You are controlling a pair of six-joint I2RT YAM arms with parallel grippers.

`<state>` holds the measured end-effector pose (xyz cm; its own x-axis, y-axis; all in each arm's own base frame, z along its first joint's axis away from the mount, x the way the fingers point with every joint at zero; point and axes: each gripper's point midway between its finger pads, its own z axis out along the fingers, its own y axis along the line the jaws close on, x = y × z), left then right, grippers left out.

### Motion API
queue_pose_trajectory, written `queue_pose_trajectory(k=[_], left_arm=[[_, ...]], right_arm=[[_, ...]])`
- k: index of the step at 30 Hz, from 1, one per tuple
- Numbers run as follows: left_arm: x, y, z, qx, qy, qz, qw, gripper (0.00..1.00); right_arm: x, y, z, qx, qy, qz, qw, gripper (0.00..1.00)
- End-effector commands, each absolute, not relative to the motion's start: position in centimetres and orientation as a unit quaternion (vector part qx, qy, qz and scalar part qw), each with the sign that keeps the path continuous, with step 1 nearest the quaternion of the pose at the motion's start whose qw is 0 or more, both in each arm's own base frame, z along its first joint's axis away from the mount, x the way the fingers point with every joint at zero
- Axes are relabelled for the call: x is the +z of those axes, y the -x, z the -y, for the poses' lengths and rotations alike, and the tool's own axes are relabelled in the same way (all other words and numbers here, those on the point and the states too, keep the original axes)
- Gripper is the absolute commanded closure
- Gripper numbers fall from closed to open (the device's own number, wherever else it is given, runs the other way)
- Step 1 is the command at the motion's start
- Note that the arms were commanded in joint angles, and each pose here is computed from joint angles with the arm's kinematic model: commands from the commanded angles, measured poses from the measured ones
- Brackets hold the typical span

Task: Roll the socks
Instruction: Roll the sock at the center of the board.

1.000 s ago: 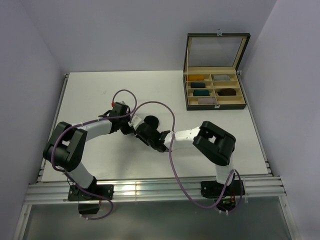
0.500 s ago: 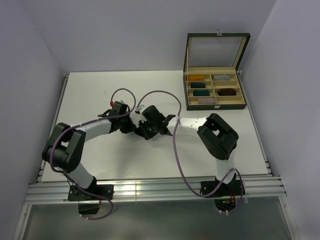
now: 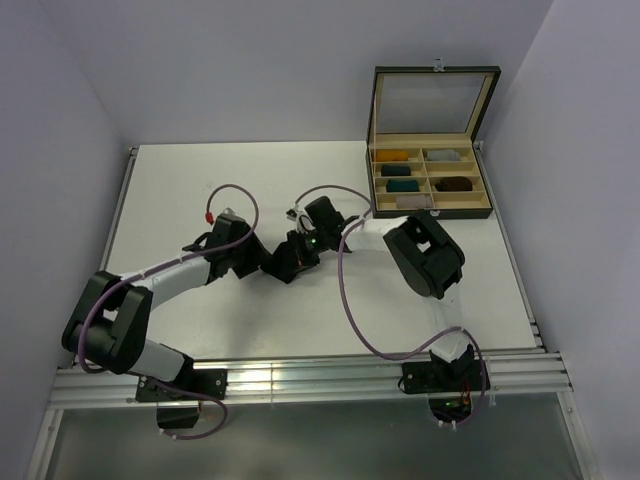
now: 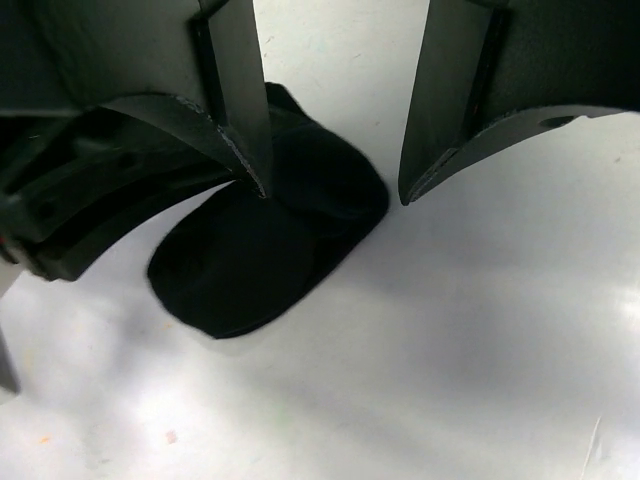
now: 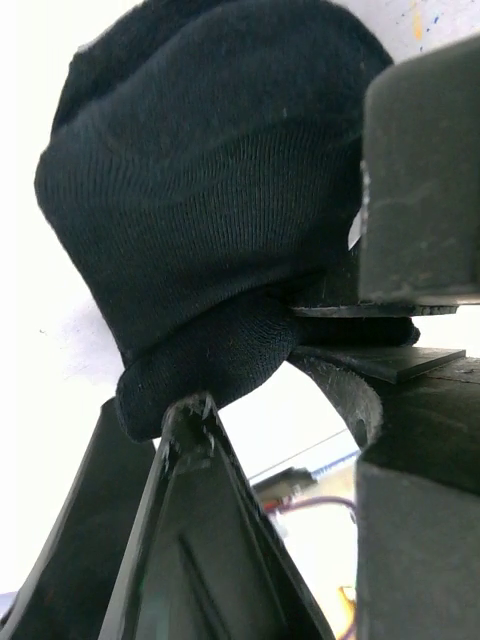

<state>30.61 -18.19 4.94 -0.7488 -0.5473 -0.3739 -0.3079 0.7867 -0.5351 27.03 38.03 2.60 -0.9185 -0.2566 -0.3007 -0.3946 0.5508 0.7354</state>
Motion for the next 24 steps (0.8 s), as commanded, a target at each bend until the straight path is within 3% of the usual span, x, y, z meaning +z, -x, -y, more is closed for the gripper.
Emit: queue_pose_trajectory(k=[1, 16, 24], left_arm=[[5.4, -30.5, 18.5, -0.255, 0.254, -0.893, 0.271, 0.42], [7.2, -29.7, 18.3, -0.311, 0.276, -0.849, 0.325, 0.38], [5.1, -28.9, 18.6, -0.303, 0.278, -0.861, 0.299, 0.39]], right_arm=[[0.6, -25.2, -37.2, 0.433, 0.157, -0.887, 0.01, 1.0], [0.2, -25.7, -37.4, 0.454, 0.119, -0.883, -0.022, 1.0], [-0.2, -25.4, -37.5, 0.463, 0.098, -0.88, -0.032, 1.0]])
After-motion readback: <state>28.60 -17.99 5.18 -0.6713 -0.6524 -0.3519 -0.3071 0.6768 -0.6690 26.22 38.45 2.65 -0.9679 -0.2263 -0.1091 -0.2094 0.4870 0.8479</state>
